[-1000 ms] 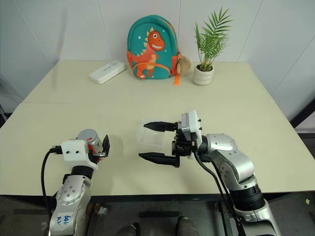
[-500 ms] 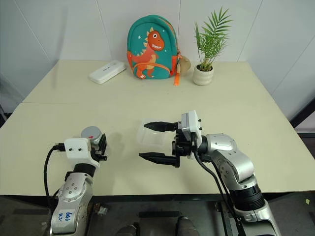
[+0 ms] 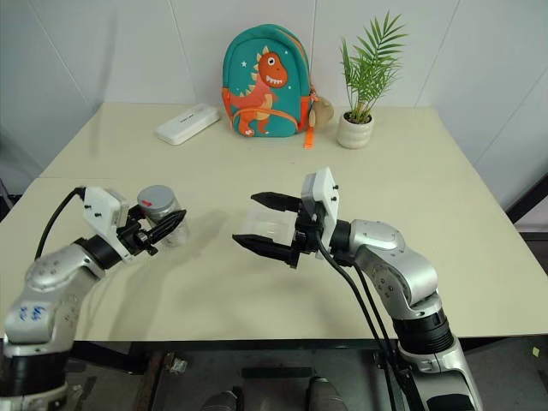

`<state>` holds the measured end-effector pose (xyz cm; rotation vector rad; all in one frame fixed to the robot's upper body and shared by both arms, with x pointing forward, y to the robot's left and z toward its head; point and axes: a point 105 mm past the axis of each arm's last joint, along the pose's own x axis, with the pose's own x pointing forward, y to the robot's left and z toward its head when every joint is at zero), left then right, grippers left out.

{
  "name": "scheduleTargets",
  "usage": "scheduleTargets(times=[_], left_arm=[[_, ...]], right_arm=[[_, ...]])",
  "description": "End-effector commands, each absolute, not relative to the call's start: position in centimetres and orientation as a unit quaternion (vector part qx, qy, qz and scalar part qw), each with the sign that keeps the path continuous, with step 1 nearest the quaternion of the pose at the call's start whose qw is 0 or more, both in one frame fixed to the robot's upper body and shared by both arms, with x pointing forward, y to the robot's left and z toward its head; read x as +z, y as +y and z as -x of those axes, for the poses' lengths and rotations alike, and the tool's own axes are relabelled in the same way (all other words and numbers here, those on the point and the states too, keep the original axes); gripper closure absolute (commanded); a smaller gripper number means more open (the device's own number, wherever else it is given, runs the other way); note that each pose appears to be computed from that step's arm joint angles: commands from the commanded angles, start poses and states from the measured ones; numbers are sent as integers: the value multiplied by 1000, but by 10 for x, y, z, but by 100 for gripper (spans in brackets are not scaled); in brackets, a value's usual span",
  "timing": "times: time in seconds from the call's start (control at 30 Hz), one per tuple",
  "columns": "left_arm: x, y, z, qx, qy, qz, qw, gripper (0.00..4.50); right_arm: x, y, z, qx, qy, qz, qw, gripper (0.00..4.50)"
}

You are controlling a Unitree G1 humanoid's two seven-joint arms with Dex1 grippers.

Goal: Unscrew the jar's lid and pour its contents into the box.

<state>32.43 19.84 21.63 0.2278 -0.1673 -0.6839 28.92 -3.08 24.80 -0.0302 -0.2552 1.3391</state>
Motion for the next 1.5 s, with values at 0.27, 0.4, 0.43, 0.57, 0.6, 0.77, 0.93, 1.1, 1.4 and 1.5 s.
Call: scheduleTargets(times=[0.27, 0.4, 0.43, 0.57, 0.6, 0.77, 0.93, 1.1, 1.4, 1.5], left_arm=[[233, 118, -311, -569, -73, -124, 809, 243], [234, 111, -312, -588, -78, -120, 796, 243], [234, 110, -312, -589, -79, -120, 795, 243], [233, 109, -314, -591, -80, -121, 794, 243], [233, 109, -314, -590, -81, -120, 794, 243], [232, 111, -314, -594, -77, -116, 792, 243], [232, 111, -315, -594, -78, -115, 792, 243], [231, 111, -314, -595, -78, -116, 792, 243], [233, 115, -313, -591, -80, -119, 794, 243], [234, 114, -310, -604, -79, -113, 785, 243]], right_arm=[[289, -1, -288, 584, -166, 36, 794, 0], [286, 0, -296, 566, -158, 38, 808, 0], [284, 0, -297, 564, -153, 41, 810, 0], [273, 2, -295, 575, -130, 51, 806, 0], [271, 3, -294, 578, -125, 52, 805, 0], [266, 6, -290, 590, -114, 55, 797, 0], [267, 4, -292, 591, -114, 60, 796, 0], [268, 4, -290, 598, -116, 44, 792, 0], [266, 3, -291, 601, -116, 28, 791, 200], [266, 0, -291, 613, -112, 30, 782, 200]])
